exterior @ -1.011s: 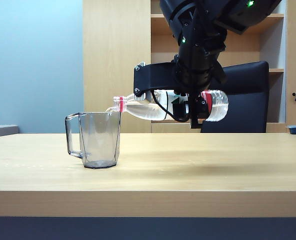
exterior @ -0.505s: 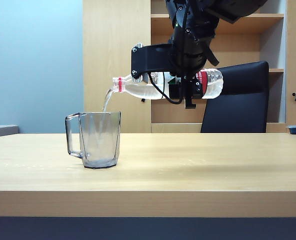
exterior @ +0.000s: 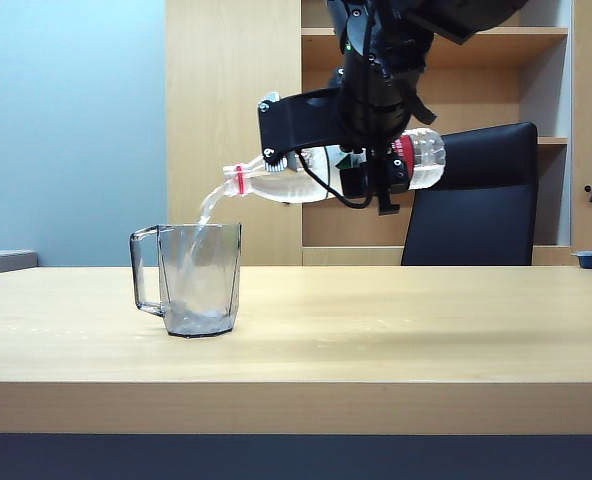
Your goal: Pick up the mineral water bottle on the table and pour water into the mug until it's half full.
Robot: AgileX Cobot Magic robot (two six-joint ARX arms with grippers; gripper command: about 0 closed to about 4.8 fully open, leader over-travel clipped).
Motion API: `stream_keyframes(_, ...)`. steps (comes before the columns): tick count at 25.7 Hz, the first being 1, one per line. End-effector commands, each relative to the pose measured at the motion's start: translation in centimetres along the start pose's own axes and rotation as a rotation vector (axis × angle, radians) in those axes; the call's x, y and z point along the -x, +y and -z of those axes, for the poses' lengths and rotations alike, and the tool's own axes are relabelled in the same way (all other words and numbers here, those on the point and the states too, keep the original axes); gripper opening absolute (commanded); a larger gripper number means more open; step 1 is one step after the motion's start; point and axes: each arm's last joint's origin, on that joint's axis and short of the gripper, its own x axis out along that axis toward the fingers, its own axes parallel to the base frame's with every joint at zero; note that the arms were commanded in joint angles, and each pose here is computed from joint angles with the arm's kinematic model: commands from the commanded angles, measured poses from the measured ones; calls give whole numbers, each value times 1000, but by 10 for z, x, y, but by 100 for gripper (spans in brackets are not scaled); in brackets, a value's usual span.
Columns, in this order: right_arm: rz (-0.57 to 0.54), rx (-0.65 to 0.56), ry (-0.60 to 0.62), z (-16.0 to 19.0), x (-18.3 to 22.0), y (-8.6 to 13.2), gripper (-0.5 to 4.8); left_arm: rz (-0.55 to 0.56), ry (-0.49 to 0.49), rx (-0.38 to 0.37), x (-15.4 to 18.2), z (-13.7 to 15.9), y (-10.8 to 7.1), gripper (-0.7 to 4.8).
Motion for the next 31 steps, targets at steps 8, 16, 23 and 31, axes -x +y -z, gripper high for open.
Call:
stream_keyframes(8,52,-4,-15,-6,9,-11,305,-1,-11,-12,0,-2,-1,-6)
stream_keyframes(16,52,39,16,-5,9,-11,305,-1,-11,-11,0,-2,-1,-6)
stream_keyframes(23,53,41,11,-6,10,-10,305,0,-11,-11,0,-2,-1,-6)
stream_keyframes(31,-5,-63,7,-6,10,-3,305,-1,-11,-12,0,-2,-1,-6)
